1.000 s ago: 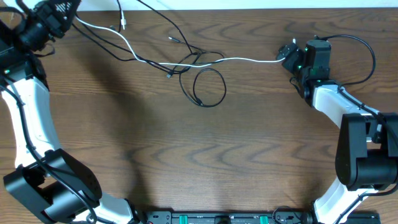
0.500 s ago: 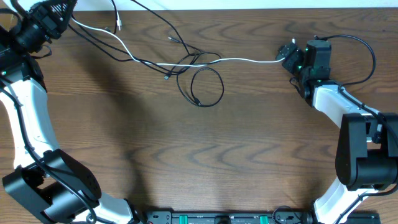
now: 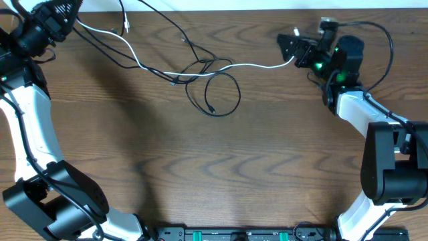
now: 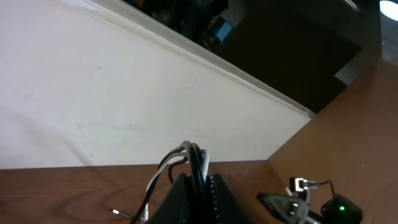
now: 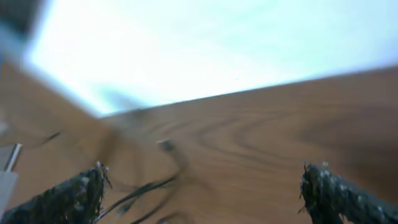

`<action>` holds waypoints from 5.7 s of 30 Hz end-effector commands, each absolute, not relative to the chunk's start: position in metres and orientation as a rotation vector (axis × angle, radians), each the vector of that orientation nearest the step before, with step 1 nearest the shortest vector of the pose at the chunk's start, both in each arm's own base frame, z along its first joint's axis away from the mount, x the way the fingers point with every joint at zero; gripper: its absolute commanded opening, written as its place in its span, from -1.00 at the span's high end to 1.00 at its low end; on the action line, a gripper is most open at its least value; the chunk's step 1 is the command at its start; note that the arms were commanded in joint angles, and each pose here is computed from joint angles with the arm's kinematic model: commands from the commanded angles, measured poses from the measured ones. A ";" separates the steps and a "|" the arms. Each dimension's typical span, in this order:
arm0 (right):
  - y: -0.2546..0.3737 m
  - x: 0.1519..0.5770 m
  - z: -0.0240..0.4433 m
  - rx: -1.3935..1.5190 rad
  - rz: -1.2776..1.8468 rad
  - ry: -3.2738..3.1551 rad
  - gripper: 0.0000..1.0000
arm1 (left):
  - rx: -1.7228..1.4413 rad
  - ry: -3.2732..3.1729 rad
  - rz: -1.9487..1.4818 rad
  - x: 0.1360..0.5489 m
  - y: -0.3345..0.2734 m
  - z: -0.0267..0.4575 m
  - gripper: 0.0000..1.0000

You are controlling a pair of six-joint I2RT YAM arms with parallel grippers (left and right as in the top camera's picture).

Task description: Untangle cables

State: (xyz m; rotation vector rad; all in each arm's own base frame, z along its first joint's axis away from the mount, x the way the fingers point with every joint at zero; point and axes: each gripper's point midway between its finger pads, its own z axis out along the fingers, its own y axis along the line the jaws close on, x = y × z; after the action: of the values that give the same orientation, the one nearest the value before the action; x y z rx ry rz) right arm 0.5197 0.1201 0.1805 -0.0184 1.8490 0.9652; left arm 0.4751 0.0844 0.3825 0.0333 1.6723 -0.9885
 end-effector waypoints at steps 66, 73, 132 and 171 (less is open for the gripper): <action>0.277 0.475 0.209 -0.474 0.865 1.647 -0.10 | 0.393 1.714 -1.196 0.469 -0.218 0.379 0.84; 0.276 0.477 0.206 -0.456 0.847 1.659 0.89 | 0.380 1.714 -1.224 0.467 -0.223 0.381 0.84; 0.125 0.522 0.164 0.190 1.016 1.938 0.97 | 0.927 2.074 -0.717 0.414 -0.241 0.243 -0.83; 0.123 0.523 0.163 0.199 1.006 1.937 0.98 | 1.436 1.888 -0.769 0.378 -0.380 0.120 -0.96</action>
State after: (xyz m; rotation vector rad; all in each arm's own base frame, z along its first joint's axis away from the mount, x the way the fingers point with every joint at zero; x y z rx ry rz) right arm 0.5201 0.1227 0.1595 0.1961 1.9465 1.0055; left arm 0.3775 -0.3768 0.1467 1.4122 1.8584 -0.7554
